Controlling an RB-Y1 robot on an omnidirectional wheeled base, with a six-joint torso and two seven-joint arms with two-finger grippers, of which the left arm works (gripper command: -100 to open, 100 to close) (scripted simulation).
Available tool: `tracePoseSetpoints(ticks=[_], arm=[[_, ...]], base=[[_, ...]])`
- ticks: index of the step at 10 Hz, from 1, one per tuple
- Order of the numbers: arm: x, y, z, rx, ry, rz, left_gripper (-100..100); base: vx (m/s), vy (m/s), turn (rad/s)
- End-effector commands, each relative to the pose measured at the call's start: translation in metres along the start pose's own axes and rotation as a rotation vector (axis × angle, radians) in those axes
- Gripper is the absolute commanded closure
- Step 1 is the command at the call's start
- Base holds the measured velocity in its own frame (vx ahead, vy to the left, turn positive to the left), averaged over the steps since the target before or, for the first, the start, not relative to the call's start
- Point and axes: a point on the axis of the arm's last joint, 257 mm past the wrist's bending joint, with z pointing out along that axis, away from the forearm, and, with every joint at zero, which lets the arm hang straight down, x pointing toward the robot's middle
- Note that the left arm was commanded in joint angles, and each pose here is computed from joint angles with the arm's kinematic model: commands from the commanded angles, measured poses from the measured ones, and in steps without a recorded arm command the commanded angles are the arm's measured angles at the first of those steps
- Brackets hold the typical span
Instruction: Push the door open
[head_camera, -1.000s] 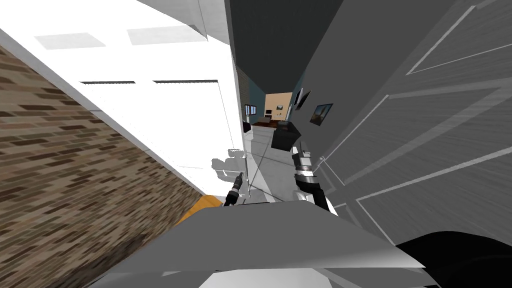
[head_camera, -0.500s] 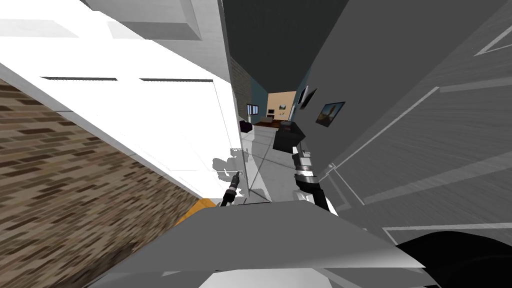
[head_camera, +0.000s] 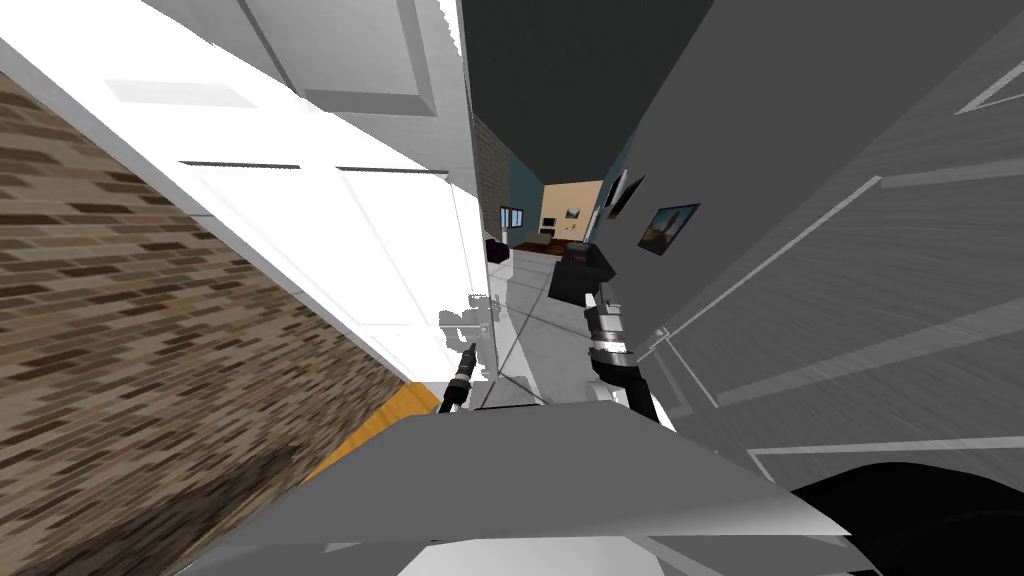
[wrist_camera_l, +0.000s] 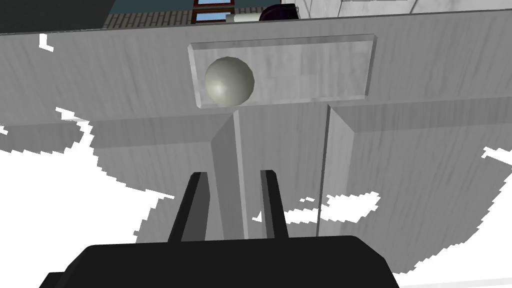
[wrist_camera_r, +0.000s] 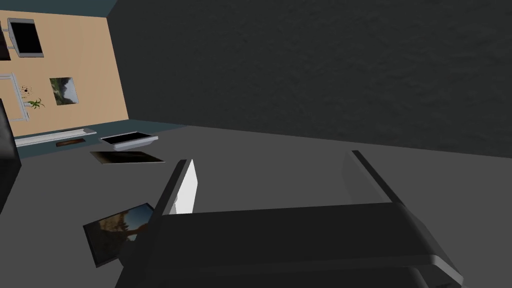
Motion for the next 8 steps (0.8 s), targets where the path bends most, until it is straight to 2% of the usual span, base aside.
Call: tracePoseSetpoints(ticks=[1,3,4,8], arm=[[0.001,-0.001,-0.0007,0.001,-0.009,-0.011,-100],[0.002,-0.001,-0.001,0.001,-0.012,-0.017,-100],[-0.003,0.0,-0.0019,0.002,-0.016,-0.01,-100],[-0.008,0.0,-0.0025,0.007,-0.024,-0.003,-100]], base=[[-0.255,-0.083,0.065],[-0.164,-0.058,0.05],[0.067,-0.017,-0.036],[0.205,-0.017,-0.02]])
